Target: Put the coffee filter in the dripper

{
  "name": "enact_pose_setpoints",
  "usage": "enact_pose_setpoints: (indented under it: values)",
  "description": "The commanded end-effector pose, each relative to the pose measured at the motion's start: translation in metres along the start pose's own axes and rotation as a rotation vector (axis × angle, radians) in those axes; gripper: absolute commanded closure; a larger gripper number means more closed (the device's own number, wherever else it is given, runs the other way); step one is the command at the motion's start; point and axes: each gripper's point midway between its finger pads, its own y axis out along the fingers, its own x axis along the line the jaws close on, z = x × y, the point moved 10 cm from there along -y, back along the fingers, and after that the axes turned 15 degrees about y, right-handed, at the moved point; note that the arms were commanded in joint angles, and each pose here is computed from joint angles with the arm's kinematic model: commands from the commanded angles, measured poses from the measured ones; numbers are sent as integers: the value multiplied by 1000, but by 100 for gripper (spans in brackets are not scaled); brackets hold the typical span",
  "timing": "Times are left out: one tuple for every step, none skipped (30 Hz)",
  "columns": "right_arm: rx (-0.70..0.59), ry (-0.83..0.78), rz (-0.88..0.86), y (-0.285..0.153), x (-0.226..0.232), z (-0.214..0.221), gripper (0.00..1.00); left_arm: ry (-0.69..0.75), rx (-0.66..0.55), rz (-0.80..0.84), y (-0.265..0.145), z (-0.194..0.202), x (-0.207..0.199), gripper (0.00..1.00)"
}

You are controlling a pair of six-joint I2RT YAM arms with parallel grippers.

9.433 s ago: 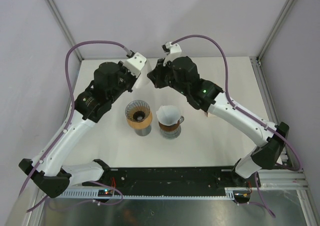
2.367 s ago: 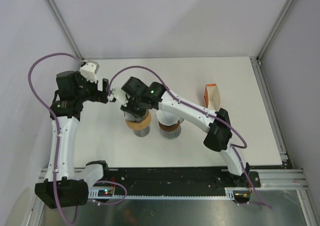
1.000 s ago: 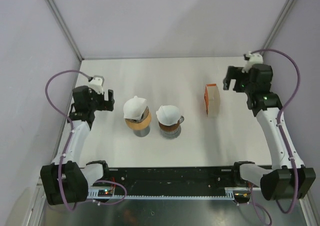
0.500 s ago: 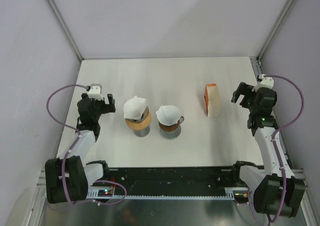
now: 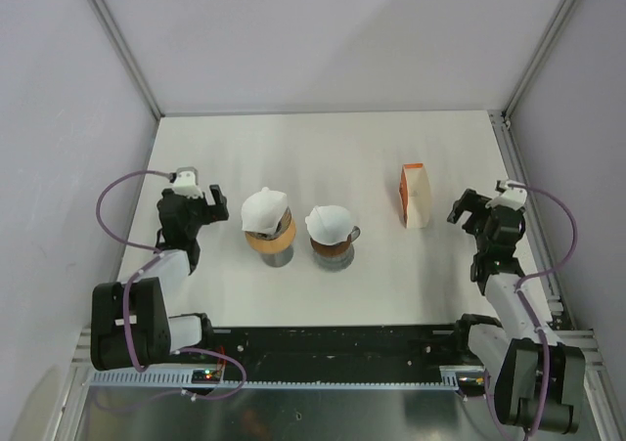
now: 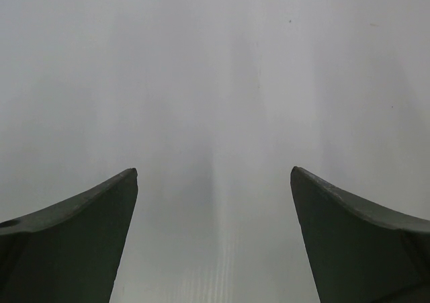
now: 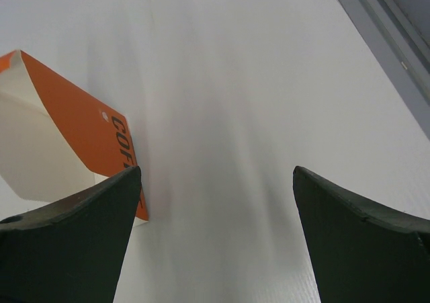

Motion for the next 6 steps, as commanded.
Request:
enact_pose_setpoints:
  values:
    - [-141, 14, -36, 1, 2, -9, 1, -19, -49, -41, 1, -1, 3, 0]
    - [-140, 14, -37, 1, 1, -7, 1, -16, -49, -36, 1, 0, 3, 0]
    - [-140, 14, -39, 1, 0, -6, 1, -12, -54, -28, 1, 0, 2, 0]
    - [-137, 14, -38, 1, 0, -5, 1, -11, -58, -25, 0, 1, 1, 0]
    - [-137, 15, -38, 2, -1, -4, 1, -11, -65, -24, -1, 2, 1, 0]
    - [-137, 14, -40, 2, -1, -4, 1, -14, -70, -25, -1, 2, 1, 0]
